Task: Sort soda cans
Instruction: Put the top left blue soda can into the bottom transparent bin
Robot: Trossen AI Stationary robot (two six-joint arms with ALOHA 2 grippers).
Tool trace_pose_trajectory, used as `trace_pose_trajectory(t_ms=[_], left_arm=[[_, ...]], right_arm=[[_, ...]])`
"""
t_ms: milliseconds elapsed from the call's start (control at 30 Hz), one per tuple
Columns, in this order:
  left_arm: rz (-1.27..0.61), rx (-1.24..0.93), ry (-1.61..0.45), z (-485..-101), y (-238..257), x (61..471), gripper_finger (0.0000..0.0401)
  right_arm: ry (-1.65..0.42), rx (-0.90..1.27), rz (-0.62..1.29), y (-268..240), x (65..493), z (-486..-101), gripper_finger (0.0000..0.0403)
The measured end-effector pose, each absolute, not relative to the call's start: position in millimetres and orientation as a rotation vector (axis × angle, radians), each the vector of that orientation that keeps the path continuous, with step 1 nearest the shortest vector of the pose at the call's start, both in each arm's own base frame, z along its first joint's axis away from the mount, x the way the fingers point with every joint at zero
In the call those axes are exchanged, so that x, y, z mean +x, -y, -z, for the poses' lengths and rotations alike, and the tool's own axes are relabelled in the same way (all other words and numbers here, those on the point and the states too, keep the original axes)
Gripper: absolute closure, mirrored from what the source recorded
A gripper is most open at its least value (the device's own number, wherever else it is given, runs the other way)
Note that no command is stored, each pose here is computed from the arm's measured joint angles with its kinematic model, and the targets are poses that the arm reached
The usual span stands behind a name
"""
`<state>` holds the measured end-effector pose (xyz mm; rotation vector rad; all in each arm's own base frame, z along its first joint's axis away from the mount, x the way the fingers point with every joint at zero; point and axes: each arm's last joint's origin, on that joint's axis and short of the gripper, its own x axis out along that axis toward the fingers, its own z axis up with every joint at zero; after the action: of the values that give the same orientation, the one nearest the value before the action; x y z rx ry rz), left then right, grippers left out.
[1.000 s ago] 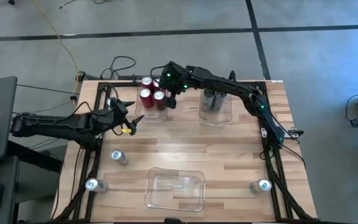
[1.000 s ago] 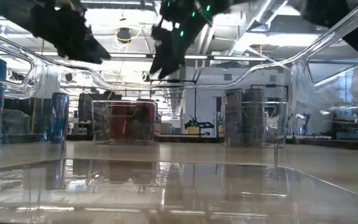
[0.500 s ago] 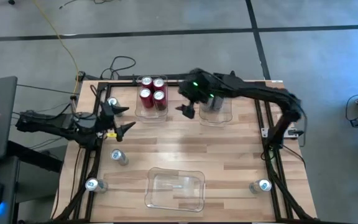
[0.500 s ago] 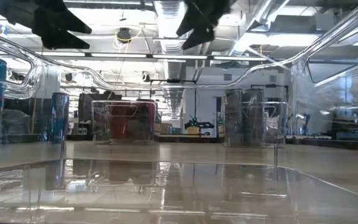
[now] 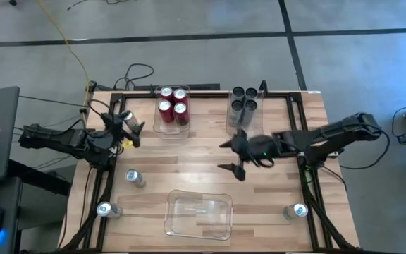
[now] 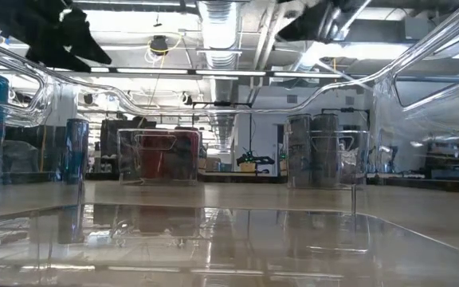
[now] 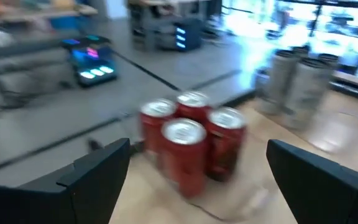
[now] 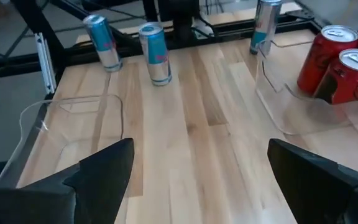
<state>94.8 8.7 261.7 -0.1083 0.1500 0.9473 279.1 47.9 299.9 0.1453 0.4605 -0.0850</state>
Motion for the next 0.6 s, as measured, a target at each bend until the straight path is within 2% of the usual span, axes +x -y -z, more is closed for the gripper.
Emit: trace_pose_trajectory(t_ms=[267, 600], left_arm=[[-1.208, -0.148, -0.103, -260, -26, 89, 0.0033], [-1.328, -0.242, -0.343, -238, -51, 91, 0.0068]], right_arm=[[-0.371, 0.108, 0.12, -85, 258, -293, 0.0017], [-0.349, 0.102, 0.186, -76, 261, -294, 0.0017]])
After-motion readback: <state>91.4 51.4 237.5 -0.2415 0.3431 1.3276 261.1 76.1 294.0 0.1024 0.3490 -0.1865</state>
